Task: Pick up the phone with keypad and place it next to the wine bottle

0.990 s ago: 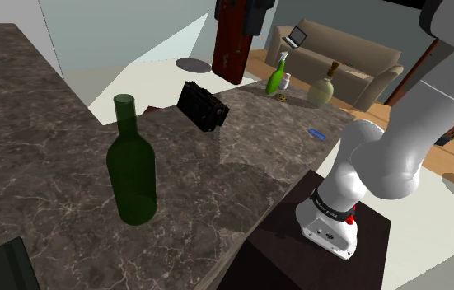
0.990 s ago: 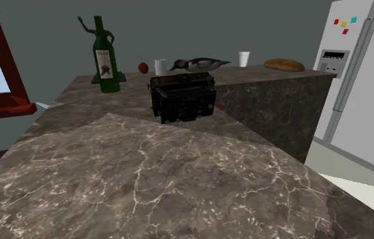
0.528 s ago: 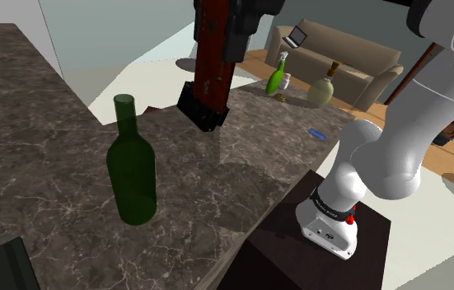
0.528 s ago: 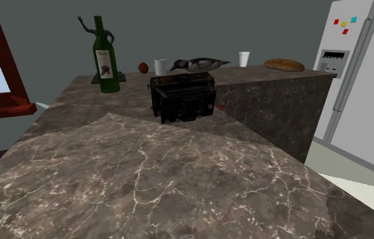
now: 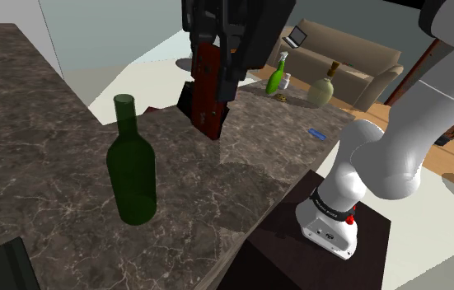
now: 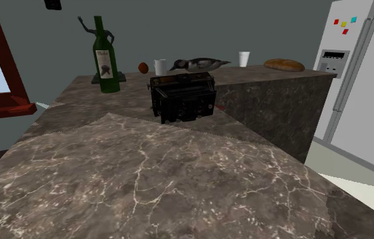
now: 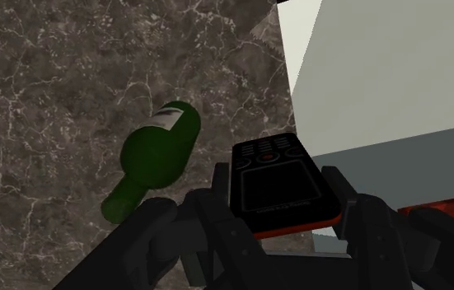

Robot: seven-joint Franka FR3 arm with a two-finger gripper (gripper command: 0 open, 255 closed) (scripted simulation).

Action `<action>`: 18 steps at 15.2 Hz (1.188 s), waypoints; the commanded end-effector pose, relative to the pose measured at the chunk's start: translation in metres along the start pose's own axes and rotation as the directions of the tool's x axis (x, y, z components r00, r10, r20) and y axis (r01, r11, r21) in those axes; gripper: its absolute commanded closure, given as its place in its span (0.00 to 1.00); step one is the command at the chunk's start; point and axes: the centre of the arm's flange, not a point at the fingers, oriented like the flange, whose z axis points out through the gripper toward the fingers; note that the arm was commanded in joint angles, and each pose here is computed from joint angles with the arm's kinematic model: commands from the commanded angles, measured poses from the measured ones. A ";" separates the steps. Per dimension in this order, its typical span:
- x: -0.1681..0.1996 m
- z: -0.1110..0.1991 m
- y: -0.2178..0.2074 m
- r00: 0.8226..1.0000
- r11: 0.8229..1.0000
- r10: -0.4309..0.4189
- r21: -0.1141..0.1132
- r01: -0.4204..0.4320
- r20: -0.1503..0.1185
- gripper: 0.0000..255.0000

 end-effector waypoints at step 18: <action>0.001 0.101 0.002 1.000 1.000 0.000 0.000 0.000 -0.001 1.00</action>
